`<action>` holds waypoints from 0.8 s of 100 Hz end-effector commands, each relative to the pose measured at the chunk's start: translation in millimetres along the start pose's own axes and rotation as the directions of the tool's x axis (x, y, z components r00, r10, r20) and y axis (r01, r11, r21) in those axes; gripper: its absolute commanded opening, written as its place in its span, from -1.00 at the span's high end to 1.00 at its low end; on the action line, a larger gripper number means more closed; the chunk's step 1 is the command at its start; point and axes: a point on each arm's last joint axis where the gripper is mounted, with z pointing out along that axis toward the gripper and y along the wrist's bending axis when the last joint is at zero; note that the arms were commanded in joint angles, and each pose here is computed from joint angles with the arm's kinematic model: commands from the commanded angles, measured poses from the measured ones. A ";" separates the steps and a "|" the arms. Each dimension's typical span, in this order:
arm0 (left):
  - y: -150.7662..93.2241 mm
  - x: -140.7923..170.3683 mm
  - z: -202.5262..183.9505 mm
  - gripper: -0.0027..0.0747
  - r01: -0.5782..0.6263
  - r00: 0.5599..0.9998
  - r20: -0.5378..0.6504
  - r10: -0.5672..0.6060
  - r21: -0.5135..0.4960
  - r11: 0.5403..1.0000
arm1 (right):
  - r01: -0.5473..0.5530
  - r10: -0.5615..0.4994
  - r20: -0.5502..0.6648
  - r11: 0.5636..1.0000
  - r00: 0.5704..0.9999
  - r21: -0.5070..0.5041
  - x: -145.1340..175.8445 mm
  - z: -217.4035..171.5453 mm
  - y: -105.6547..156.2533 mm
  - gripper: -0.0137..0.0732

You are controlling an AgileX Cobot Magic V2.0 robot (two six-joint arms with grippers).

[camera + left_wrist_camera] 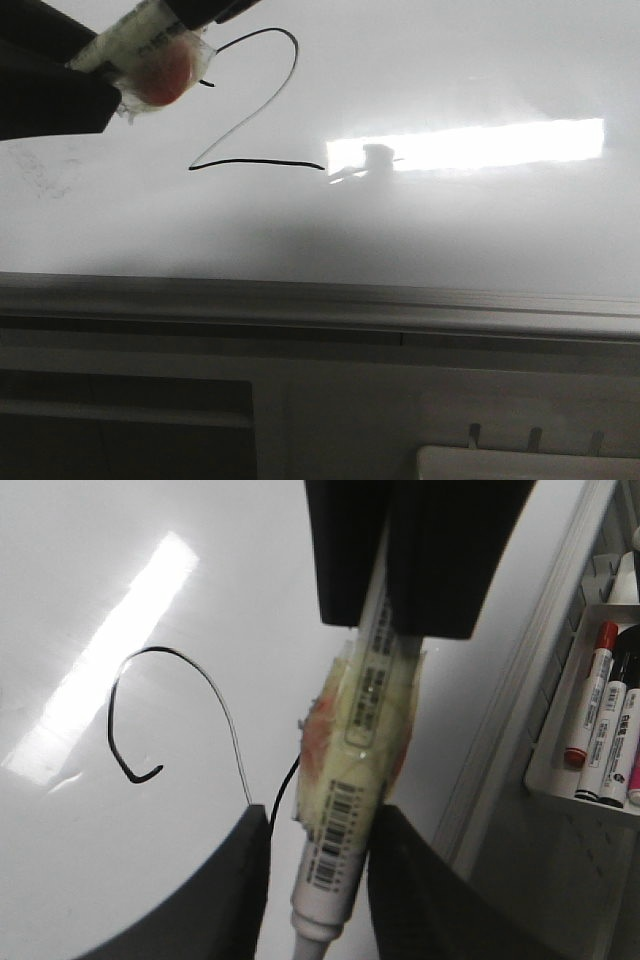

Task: Write number 2 on whiteboard

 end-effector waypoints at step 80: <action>8.5 -13.1 -1.4 0.98 0.251 0.966 0.069 -0.249 -0.020 0.968 | -0.009 -0.017 0.176 0.989 0.984 0.149 -25.0 -16.0 -11.7 -0.51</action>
